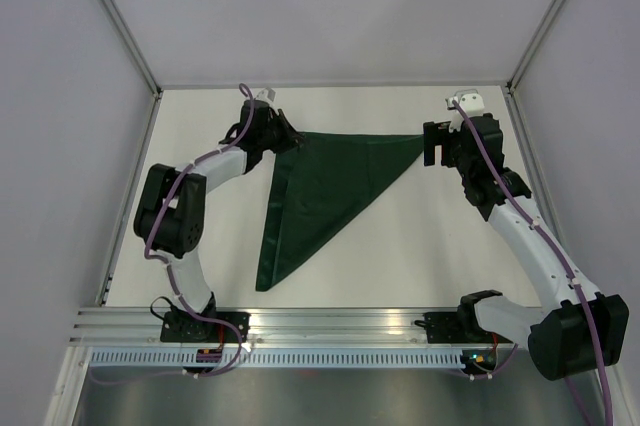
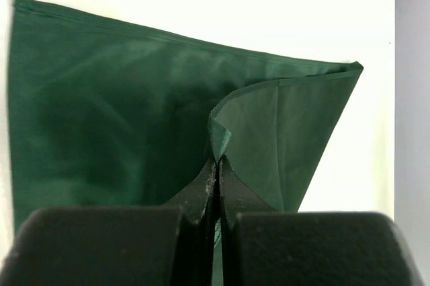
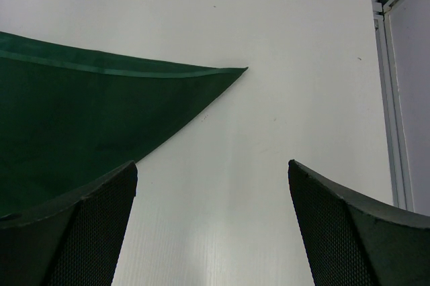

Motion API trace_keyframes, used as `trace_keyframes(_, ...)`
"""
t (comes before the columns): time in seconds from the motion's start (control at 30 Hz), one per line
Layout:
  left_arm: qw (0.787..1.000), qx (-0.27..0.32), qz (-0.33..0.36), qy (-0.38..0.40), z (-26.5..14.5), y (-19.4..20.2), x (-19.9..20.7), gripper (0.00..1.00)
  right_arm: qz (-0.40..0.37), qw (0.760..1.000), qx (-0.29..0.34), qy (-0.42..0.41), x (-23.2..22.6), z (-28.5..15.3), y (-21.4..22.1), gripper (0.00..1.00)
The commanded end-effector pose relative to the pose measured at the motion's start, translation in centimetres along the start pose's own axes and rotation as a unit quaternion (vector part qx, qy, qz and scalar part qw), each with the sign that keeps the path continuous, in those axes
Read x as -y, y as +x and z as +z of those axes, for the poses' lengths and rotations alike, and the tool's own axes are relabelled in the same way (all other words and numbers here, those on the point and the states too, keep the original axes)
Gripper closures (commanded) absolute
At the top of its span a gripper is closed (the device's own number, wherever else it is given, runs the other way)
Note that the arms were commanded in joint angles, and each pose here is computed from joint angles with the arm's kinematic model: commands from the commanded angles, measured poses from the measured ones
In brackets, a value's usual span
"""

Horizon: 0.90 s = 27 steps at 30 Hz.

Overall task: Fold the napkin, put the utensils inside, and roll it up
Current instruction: Fold the napkin

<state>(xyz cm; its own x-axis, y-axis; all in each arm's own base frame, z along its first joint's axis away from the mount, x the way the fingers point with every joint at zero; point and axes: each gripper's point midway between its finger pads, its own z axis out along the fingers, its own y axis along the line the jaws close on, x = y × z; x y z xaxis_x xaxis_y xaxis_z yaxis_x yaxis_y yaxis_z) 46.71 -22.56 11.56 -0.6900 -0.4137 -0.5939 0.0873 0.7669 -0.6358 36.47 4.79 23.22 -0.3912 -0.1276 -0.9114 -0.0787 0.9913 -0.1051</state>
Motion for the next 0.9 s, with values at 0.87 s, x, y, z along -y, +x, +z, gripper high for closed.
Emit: trace_keyframes(0.87,1.0,-0.003,0.0,0.008,2.2,-4.3,-2.1,0.98,-0.007,1.0,0.011,0.008,0.3,-0.3,-0.6,0.02)
